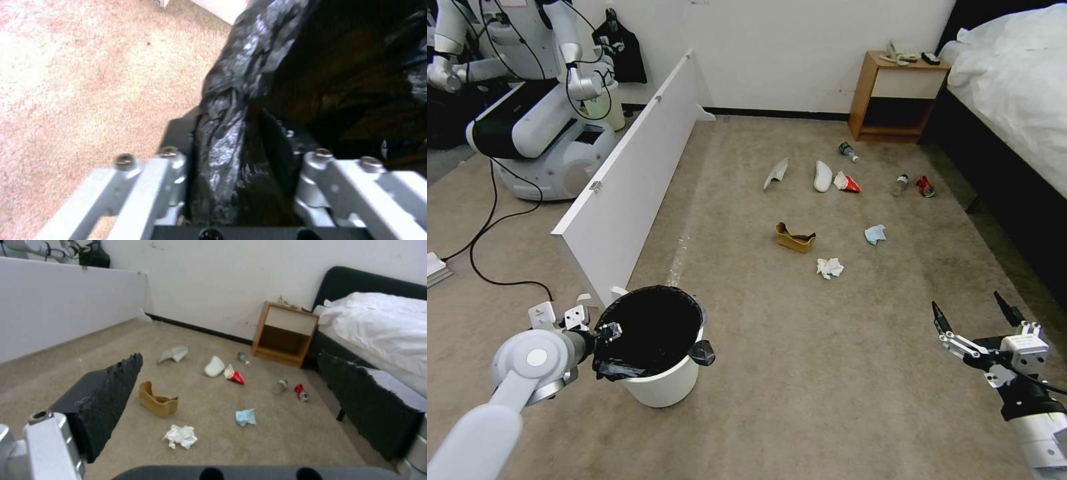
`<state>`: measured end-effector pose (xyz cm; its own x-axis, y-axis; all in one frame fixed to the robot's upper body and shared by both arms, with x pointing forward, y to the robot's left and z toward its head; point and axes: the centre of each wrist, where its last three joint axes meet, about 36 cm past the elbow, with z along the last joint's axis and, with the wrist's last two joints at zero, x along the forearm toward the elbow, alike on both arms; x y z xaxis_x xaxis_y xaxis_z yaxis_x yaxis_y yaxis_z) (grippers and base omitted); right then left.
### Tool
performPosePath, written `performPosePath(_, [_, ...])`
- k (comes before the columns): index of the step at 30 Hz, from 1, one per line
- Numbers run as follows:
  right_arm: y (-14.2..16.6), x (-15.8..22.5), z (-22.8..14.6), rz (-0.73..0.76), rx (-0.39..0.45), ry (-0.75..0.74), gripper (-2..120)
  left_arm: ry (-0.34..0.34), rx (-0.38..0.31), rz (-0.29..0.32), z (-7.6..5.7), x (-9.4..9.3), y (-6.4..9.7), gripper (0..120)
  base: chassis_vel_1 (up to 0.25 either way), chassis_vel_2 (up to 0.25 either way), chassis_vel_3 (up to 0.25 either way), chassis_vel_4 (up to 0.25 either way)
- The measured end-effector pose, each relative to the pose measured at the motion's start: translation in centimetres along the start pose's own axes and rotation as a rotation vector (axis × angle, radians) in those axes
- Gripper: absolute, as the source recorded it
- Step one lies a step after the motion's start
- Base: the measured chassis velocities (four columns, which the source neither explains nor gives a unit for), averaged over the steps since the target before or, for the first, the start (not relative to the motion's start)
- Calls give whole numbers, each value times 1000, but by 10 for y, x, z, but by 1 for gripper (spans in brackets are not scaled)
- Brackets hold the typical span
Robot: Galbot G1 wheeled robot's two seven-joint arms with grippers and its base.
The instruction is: Pick up the trash bin, then pick up the garbage from the floor and place it into the trash bin.
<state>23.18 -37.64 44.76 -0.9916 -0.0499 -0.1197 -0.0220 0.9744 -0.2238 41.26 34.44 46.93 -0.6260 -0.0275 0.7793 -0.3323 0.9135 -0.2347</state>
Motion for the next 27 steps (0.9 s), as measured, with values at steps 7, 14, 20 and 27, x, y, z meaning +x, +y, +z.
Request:
performPosePath(7, [3,-1,3,4,-3,-4,100,7,-7,-7,9,-2,5,6,0,0,0,0])
performPosePath(14, [6,-1,5,8,-1,-7,100,10,-12,-4,16,-1,10,2,0,0,0,0])
performPosePath(20, [8,0,6,12,3,-10,100,9,-20,10,26,3,15,2,0,0,0,0])
performPosePath(27, [12,2,7,14,6,-11,100,-12,-37,54,37,9,21,2,0,0,0,0])
